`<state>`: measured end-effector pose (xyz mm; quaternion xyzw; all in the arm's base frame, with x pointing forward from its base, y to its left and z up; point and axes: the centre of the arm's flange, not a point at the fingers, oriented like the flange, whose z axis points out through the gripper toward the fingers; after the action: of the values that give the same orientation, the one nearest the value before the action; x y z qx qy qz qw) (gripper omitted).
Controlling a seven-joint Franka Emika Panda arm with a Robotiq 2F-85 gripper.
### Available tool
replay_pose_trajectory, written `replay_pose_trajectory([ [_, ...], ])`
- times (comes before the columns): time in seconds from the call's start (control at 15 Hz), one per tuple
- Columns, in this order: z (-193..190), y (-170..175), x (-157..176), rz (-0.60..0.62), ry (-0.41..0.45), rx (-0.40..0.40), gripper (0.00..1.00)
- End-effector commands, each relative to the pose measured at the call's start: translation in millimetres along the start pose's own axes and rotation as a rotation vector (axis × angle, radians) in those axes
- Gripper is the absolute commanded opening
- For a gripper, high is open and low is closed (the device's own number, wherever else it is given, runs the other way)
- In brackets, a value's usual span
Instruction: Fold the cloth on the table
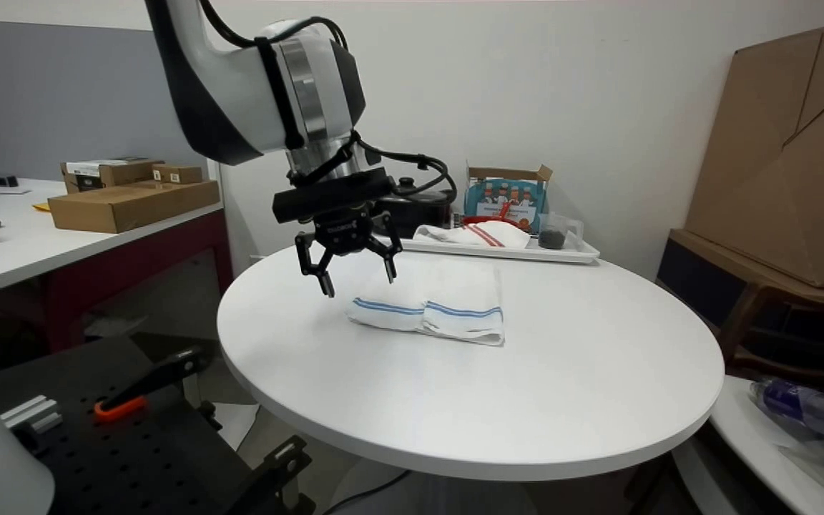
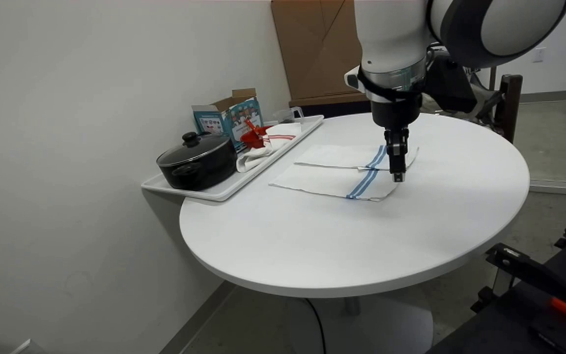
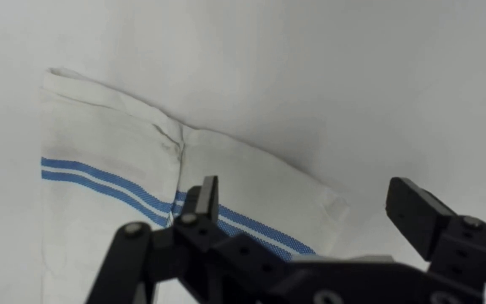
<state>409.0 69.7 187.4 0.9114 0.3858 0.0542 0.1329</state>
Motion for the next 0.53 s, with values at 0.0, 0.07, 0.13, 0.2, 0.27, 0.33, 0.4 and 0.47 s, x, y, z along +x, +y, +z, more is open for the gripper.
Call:
replay_pose_trajectory([
  [0.0, 31, -8, 16, -0.003, 0.02, 0.001, 1.0],
  [0.07, 36, -9, 19, -0.007, 0.019, 0.003, 1.0],
  [0.13, 41, -10, 22, -0.01, 0.017, 0.005, 1.0],
  [0.2, 46, -12, 25, -0.012, 0.013, 0.009, 1.0],
  [0.27, 50, -13, 28, -0.014, 0.01, 0.012, 1.0],
  [0.33, 55, -14, 30, -0.018, 0.007, 0.014, 1.0],
  [0.4, 58, -15, 32, -0.022, 0.006, 0.014, 1.0],
  [0.47, 62, -16, 34, -0.024, 0.004, 0.016, 1.0],
])
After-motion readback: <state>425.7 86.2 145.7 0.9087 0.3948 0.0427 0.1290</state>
